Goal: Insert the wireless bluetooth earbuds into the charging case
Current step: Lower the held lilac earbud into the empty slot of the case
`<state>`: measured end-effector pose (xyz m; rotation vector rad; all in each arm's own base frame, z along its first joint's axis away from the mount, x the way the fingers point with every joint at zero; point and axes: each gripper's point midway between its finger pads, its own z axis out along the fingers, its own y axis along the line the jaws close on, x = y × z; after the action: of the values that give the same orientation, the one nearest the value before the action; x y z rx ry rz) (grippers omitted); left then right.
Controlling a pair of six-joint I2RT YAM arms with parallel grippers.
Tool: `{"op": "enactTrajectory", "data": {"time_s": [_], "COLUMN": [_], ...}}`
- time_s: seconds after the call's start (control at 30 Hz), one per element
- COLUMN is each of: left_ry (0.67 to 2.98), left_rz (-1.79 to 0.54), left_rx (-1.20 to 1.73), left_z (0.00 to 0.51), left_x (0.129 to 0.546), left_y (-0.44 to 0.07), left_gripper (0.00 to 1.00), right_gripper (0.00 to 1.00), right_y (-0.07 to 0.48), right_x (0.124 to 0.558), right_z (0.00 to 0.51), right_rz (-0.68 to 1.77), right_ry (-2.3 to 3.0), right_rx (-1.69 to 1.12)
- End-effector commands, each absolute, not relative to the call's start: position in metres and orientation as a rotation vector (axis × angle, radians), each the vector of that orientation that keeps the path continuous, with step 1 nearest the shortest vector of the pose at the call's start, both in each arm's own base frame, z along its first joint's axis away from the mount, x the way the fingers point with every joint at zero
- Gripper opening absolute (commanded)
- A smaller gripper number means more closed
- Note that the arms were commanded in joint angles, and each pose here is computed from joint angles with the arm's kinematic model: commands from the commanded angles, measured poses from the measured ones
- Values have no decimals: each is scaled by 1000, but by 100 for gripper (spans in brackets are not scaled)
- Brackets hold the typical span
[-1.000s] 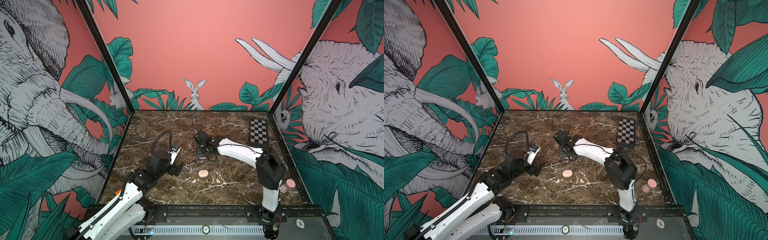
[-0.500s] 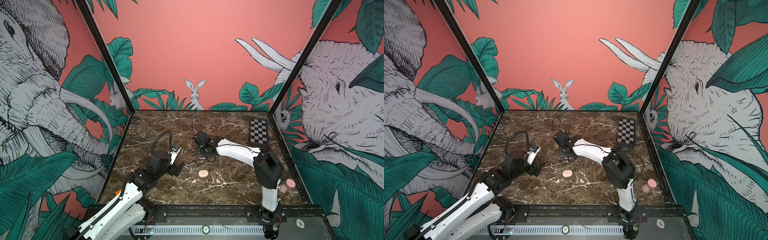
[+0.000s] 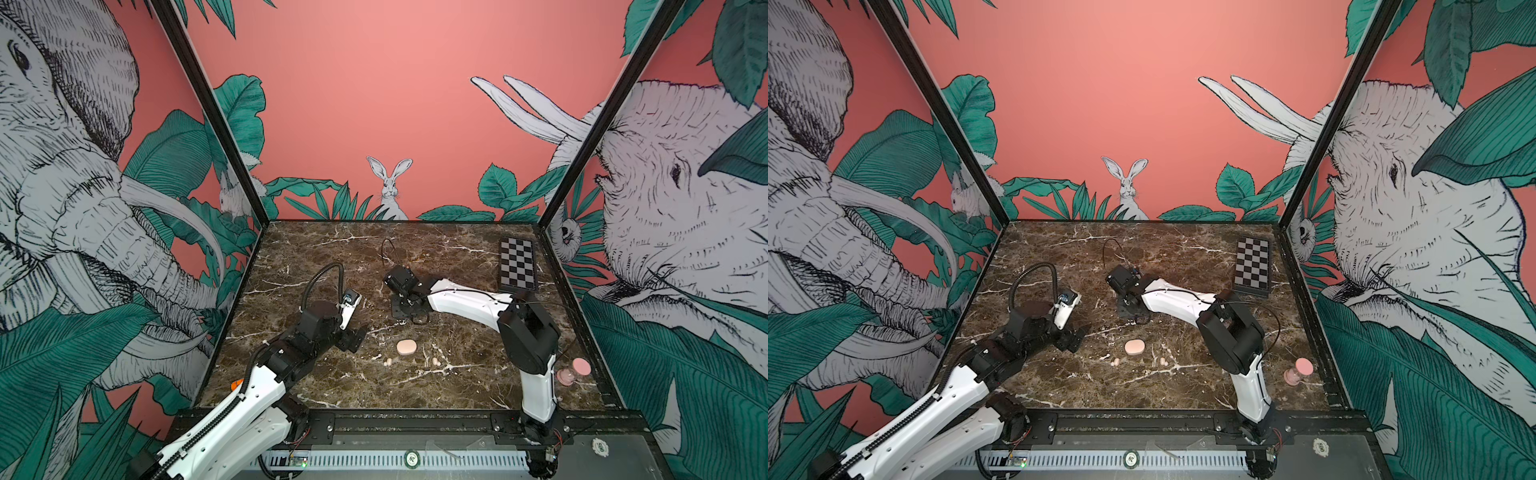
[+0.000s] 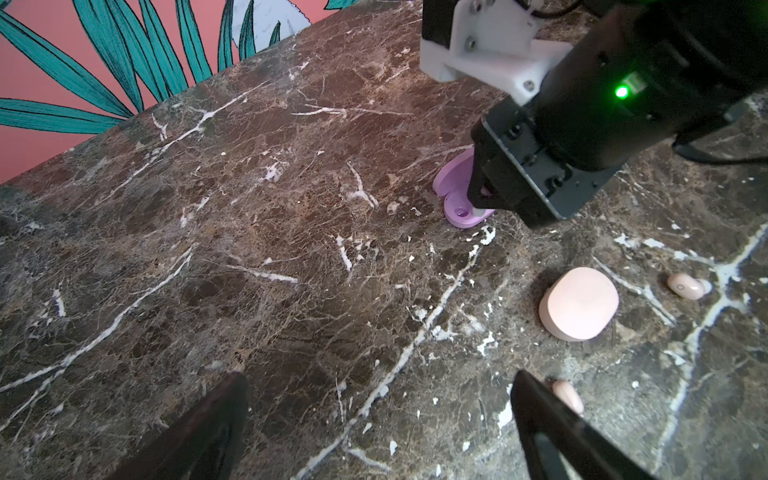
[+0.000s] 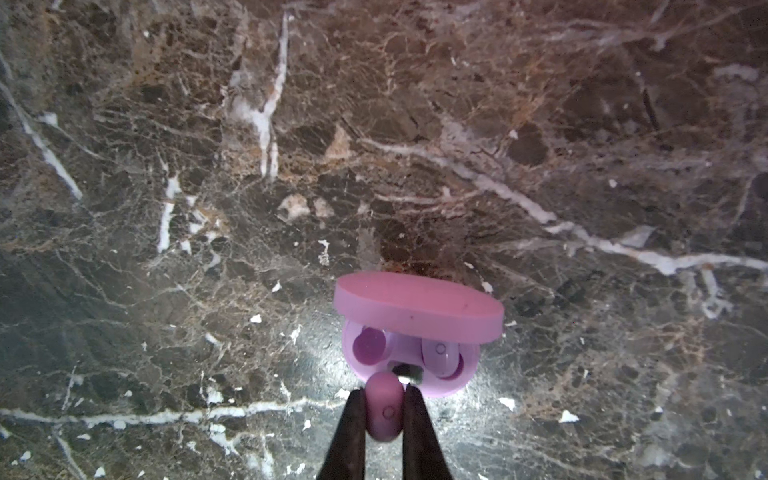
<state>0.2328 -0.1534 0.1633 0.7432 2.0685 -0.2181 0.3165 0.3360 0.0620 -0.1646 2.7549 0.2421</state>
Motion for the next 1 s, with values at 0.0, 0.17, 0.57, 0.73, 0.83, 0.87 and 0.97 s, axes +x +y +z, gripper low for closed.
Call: {"op": "enactTrajectory", "data": {"time_s": [0.0, 0.17, 0.57, 0.73, 0.83, 0.87, 0.97], "left_ry": [2051, 2053, 2053, 2054, 2053, 2053, 2052], "left_rz": [-216, -215, -213, -213, -215, -214, -215], "left_rx": [751, 752, 751, 750, 751, 750, 750], "left_z": [164, 163, 163, 163, 163, 163, 163], "left_x": [232, 232, 233, 233, 233, 233, 233], "left_y": [-154, -154, -154, -154, -154, -154, -154], "left_gripper": [99, 99, 99, 99, 99, 99, 99], "right_gripper": [12, 12, 12, 12, 12, 12, 12], "right_y": [341, 342, 342, 342, 344, 344, 344], "right_x": [320, 323, 329, 331, 331, 331, 331], "right_z": [60, 62, 64, 65, 64, 64, 63], "right_rz": [265, 263, 242, 235, 240, 241, 243], "right_ry": [2751, 2735, 2719, 2712, 2715, 2714, 2715], "right_rx": [-140, -130, -109, -109, -110, -108, -107]}}
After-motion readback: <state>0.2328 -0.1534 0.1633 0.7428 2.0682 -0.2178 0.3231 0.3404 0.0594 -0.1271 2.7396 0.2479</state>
